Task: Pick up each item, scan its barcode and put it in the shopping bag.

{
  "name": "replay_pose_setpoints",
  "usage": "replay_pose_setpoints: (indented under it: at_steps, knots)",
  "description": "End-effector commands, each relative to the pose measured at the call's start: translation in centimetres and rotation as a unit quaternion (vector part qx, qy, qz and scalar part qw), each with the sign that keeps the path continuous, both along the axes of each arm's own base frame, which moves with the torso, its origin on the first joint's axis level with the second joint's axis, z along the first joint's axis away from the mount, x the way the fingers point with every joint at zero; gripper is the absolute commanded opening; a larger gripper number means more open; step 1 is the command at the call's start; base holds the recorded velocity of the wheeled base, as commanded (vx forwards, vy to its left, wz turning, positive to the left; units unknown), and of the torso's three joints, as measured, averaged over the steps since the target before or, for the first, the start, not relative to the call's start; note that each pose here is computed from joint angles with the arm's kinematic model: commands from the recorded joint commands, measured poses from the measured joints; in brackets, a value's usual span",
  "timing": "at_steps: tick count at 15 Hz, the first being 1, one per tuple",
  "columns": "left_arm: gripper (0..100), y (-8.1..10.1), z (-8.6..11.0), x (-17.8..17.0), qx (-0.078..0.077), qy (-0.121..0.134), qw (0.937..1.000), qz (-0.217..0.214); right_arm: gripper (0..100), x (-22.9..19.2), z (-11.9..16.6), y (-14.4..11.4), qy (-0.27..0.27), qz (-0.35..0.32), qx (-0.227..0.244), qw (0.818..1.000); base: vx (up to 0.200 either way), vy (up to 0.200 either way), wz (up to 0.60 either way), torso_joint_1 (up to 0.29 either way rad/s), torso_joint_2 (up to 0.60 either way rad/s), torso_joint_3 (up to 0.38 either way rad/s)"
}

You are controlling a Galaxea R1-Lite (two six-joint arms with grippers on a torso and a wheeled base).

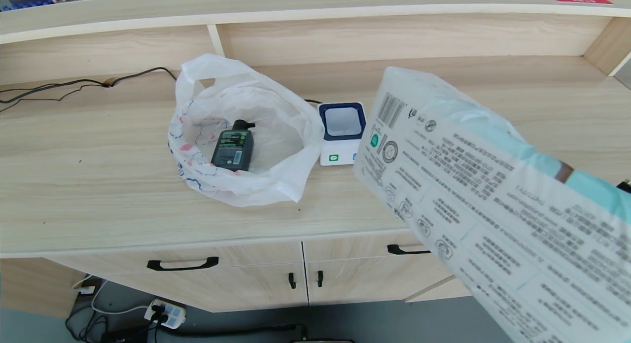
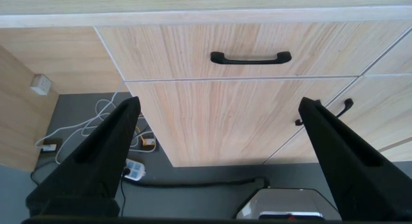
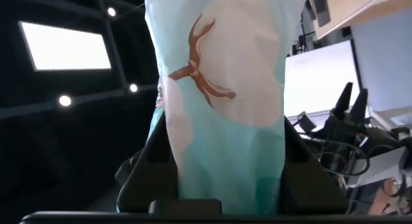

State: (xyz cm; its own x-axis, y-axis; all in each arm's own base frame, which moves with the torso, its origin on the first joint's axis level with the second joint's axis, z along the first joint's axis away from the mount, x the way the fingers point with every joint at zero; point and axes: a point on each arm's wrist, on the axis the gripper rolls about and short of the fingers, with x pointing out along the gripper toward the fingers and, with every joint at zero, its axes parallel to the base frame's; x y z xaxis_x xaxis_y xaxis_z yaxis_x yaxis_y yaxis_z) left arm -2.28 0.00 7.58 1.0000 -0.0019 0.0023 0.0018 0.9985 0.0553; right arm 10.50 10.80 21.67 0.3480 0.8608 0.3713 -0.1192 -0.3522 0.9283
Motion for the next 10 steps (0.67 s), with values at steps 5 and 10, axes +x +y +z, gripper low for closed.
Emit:
replay_pose_setpoints:
  at_steps: [5, 10]
  knots:
    - [100, 0.0, 0.0, 0.0, 0.000, 0.000, 1.0000, 0.000, 0, -1.7, 0.5, -1.0, 0.042, 0.055, 0.043, 0.997, 0.000, 0.000, 0.00, 0.000, 0.00, 0.000]
    - [100, 0.0, 0.0, 0.0, 0.000, 0.000, 1.0000, 0.000, 0, -3.3, 0.3, -2.4, 0.029, 0.062, 0.052, 0.996, 0.000, 0.000, 0.00, 0.000, 0.00, 0.000]
